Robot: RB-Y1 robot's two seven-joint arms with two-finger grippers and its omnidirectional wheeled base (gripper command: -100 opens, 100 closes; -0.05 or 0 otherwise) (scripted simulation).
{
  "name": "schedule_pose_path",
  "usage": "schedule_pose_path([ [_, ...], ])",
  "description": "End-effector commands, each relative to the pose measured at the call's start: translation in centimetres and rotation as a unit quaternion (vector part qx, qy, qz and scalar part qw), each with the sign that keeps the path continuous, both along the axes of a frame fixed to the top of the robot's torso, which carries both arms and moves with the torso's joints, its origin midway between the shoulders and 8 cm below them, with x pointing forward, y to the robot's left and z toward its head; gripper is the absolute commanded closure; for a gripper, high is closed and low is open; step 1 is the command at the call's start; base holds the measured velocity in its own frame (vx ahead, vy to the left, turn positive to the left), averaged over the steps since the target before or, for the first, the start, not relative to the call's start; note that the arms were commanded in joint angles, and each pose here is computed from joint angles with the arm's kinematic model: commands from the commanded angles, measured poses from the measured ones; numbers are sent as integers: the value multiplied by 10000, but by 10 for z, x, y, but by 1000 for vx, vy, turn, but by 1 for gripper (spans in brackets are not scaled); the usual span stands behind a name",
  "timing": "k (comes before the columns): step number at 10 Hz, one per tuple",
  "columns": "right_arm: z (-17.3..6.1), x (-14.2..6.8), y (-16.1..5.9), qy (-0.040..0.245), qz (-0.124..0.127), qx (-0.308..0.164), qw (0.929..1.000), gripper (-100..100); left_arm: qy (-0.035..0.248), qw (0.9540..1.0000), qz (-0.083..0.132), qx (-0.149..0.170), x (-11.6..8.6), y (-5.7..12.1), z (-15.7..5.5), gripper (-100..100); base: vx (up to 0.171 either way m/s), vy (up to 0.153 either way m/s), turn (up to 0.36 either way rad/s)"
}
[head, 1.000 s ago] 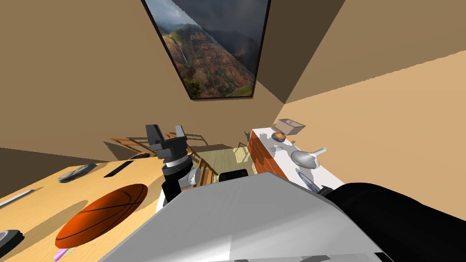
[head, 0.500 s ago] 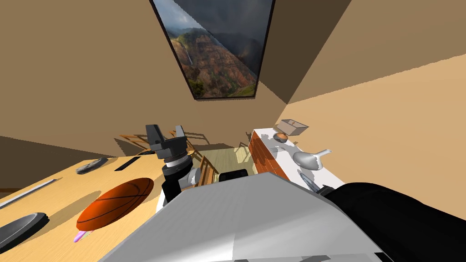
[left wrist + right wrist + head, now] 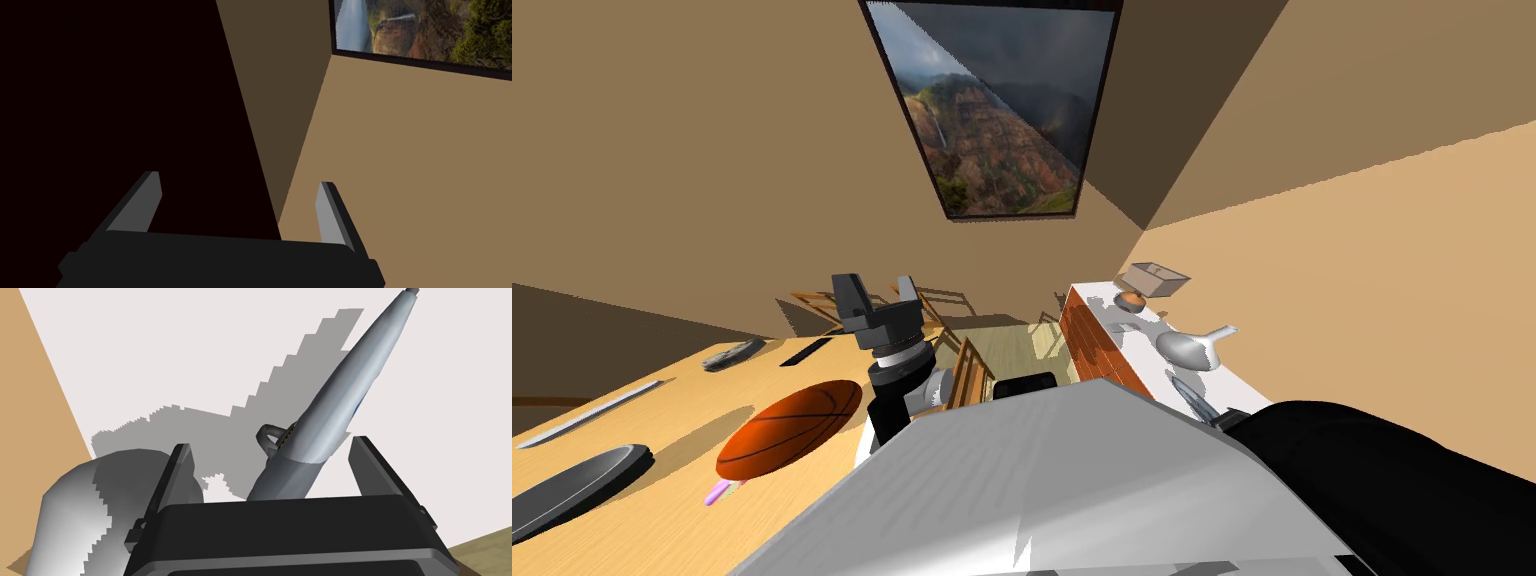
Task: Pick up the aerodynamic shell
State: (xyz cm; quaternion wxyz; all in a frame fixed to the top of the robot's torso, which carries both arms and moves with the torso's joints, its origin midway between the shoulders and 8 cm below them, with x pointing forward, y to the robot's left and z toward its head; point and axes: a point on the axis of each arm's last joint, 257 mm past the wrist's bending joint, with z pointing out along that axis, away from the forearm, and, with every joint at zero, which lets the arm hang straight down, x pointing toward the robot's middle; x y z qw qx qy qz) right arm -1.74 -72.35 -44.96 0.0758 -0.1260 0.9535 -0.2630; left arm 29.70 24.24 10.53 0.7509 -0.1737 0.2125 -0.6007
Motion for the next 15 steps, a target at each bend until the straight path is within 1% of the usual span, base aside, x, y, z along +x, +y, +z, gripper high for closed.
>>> schedule_pose_path([
  [1,6,7,-17,105,-28,-111,9999,-100,0,10000,0,0,0,0,0,0,-93,87,321],
  [2,8,3,-23,144,-83,-181,9997,-100,-1,10000,-1,-1,0,0,0,0,-97,72,116],
  [3,8,3,-23,15,-301,-131,9995,-100,0,10000,0,-1,0,0,0,0,-24,-2,-80],
  [4,8,3,-23,-19,-357,-118,9993,-100,0,10000,0,0,0,0,0,0,-11,-1,11],
  [6,7,3,-22,-14,-356,-113,9993,-100,0,10000,0,0,0,0,0,0,-1,0,11],
  [7,7,3,-22,-15,-355,-115,9993,100,0,10000,0,0,0,0,0,0,0,0,0],
  [11,7,3,-22,-24,-371,-106,9993,100,0,10000,0,0,0,0,0,0,0,-2,-2],
  [12,7,3,-22,-23,-372,-104,9993,0,0,10000,0,0,0,0,0,0,0,0,0],
  [13,2,-4,-6,-114,-313,-1,9994,100,0,10000,0,0,0,0,0,0,83,-60,-260],
  [14,0,-1,-1,-126,-257,40,9996,100,1,10000,1,1,0,0,0,0,92,-68,-170],
  [15,1,-1,-2,-78,-189,13,9998,100,1,10000,1,1,0,0,0,0,47,-31,4],
])
